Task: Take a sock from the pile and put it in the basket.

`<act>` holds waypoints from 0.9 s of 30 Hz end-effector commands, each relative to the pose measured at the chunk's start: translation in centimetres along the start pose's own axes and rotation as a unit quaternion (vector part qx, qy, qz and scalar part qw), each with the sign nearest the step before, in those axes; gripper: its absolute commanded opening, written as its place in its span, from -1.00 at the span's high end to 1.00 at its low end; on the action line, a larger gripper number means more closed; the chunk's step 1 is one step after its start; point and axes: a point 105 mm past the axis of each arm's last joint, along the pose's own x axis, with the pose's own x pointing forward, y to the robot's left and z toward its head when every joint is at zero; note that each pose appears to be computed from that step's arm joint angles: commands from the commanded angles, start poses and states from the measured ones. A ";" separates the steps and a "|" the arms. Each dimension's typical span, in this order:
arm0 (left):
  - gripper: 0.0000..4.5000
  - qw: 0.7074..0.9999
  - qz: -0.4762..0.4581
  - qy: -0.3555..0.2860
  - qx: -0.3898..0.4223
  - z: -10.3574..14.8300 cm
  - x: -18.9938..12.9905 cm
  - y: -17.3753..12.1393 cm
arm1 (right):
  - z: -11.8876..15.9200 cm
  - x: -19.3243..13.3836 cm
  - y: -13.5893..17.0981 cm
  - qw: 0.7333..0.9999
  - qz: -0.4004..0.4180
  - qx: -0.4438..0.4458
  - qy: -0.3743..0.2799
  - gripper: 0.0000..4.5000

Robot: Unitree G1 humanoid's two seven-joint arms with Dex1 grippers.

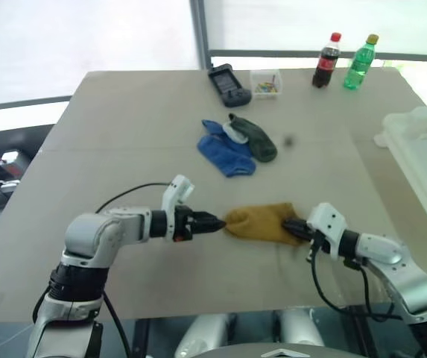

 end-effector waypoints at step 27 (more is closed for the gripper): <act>-0.51 0.972 -0.102 -0.033 -0.210 0.2 1.8 -1.8 | -0.1 0.2 0.5 1.000 -0.008 0.005 0.005 1.00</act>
